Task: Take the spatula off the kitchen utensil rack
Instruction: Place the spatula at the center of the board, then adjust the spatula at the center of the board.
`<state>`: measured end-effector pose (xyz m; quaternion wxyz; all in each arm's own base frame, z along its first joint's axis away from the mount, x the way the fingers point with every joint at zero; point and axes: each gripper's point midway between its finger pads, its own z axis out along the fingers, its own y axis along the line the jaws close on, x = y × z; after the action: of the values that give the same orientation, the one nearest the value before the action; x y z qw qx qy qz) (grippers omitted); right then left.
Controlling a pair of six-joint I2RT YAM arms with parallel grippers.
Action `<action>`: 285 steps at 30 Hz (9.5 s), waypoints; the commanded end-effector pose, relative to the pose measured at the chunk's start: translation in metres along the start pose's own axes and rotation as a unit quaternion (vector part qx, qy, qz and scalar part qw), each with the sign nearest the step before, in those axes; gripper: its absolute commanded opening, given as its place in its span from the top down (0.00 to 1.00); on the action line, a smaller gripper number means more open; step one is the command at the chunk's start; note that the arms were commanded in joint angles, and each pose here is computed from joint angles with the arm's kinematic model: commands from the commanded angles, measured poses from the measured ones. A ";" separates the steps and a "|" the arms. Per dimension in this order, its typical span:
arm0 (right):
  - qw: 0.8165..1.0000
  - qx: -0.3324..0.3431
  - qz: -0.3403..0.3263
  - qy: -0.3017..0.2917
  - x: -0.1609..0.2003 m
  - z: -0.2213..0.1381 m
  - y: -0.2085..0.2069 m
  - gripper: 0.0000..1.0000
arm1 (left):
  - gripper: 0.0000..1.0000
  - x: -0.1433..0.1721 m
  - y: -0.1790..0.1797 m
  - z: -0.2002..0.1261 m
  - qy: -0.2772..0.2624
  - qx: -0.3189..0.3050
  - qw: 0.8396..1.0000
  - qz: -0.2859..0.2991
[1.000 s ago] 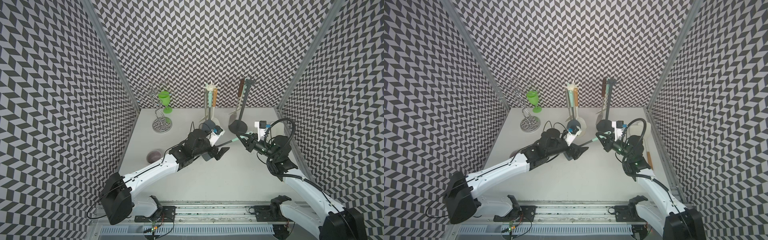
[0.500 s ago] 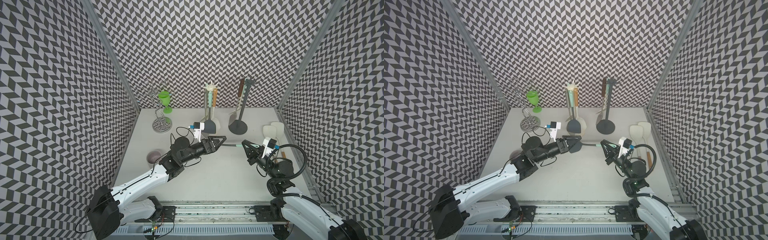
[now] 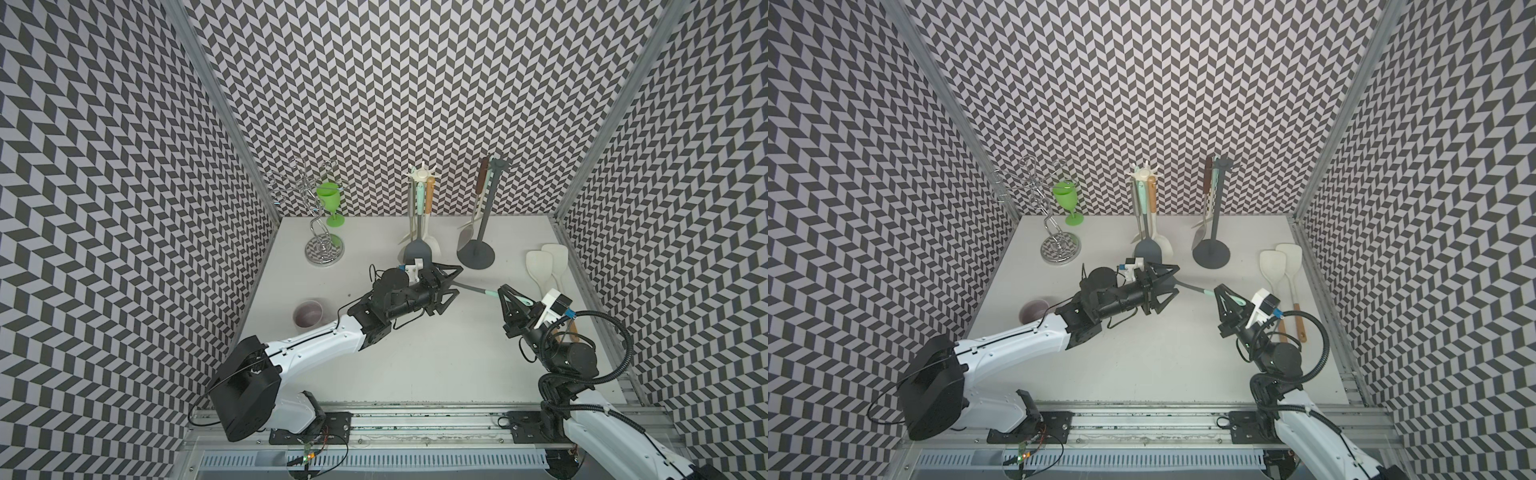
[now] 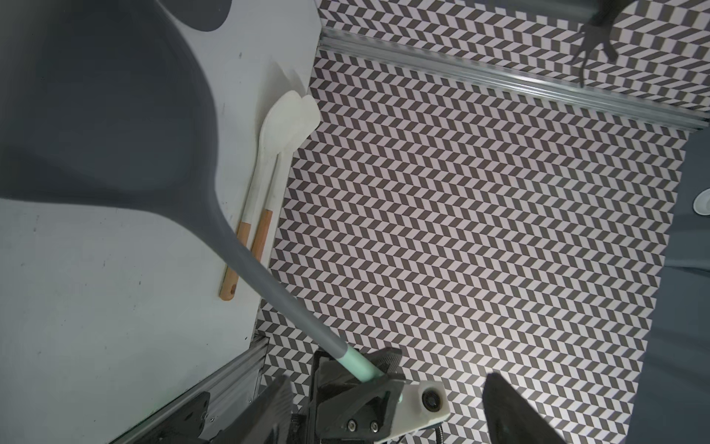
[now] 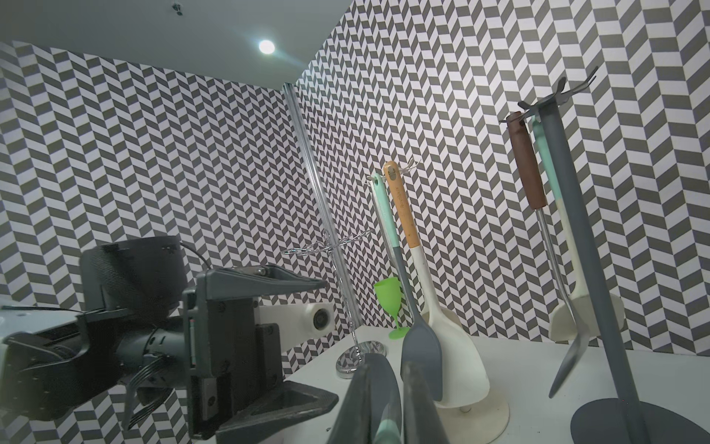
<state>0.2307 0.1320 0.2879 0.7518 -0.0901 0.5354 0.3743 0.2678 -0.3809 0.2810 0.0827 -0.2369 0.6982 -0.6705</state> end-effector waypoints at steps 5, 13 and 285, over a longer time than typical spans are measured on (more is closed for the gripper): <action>0.998 -0.006 -0.016 -0.061 -0.025 -0.010 0.007 1.00 | 0.33 -0.005 0.010 0.032 -0.002 -0.033 0.998 -0.048; 0.998 -0.003 -0.014 -0.068 -0.026 -0.014 0.007 1.00 | 0.42 -0.014 0.028 0.046 -0.014 -0.050 0.997 -0.064; 0.625 0.489 -0.074 0.605 0.161 -0.085 -0.272 1.00 | 0.00 -0.098 0.063 -0.207 -0.290 -0.118 0.757 0.574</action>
<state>0.3653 -0.0180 0.0351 0.2077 0.0433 0.9711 -0.1094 0.2504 -0.1557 0.2187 0.6163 0.0149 0.7204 -0.3179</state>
